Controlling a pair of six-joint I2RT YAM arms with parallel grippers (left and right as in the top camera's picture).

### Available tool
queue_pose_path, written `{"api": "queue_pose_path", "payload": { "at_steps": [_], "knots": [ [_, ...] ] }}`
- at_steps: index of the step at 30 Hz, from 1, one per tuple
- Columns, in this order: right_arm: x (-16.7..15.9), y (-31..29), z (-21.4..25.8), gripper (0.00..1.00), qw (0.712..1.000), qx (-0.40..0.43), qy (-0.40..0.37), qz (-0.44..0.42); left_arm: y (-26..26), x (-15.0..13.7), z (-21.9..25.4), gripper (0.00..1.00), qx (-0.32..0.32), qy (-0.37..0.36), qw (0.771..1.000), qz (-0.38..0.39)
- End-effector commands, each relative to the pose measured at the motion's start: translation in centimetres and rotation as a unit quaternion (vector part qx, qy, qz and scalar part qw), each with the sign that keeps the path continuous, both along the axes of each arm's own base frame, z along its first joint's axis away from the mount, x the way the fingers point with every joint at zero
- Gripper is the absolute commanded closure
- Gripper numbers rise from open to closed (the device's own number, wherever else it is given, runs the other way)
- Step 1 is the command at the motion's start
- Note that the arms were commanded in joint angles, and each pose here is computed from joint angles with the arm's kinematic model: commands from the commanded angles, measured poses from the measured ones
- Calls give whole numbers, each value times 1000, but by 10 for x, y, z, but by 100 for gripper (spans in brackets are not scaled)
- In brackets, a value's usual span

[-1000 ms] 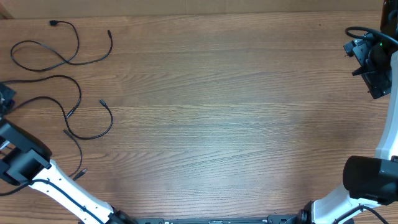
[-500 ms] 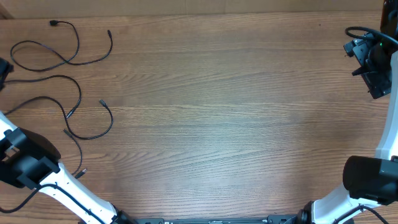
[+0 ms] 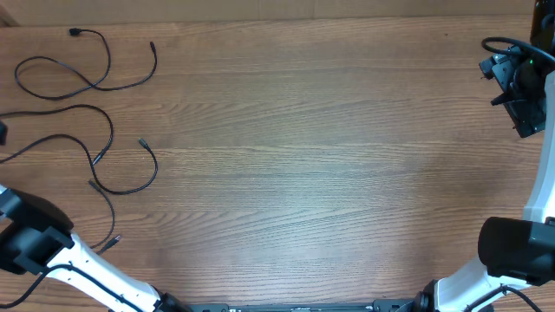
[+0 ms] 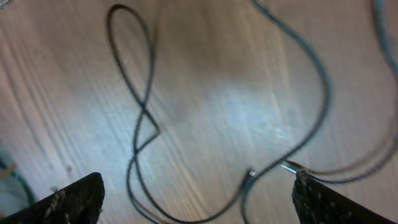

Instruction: Untangle cables

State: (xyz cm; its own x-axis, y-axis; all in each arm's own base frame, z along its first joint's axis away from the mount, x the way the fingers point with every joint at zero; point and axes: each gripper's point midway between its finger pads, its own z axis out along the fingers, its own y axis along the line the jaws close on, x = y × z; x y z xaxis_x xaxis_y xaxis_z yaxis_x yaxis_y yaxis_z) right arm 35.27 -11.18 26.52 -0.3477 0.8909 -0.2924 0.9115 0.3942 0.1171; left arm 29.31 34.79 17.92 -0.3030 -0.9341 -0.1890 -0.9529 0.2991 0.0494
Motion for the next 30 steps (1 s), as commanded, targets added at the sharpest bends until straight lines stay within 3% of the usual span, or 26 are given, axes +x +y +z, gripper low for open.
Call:
{"api": "queue_pose_path", "payload": {
  "at_steps": [1,4,6,15,19,21,25,30],
  "knots": [
    [-1,-2,2,0,1000,-9,-1,0,9,-21,-16,3,-6,27,999,34],
    [-1,-2,2,0,1000,-9,-1,0,15,-33,-35,5,-17,41,998,48],
    [-1,-2,2,0,1000,-9,-1,0,19,-38,-51,14,-24,46,997,56],
    [-1,-2,2,0,1000,-9,-1,0,41,-56,-109,78,-20,40,995,87],
    [-1,-2,2,0,1000,-9,-1,0,47,-65,-119,96,-19,39,994,98],
    [-1,-2,2,0,1000,-9,-1,0,48,-73,-123,96,-22,44,993,108],
    [-1,-2,2,0,1000,-9,-1,0,55,-112,-119,96,4,95,975,199],
    [-1,-2,2,0,1000,-9,-1,0,61,-135,-118,96,5,107,968,228]
  ]
}}
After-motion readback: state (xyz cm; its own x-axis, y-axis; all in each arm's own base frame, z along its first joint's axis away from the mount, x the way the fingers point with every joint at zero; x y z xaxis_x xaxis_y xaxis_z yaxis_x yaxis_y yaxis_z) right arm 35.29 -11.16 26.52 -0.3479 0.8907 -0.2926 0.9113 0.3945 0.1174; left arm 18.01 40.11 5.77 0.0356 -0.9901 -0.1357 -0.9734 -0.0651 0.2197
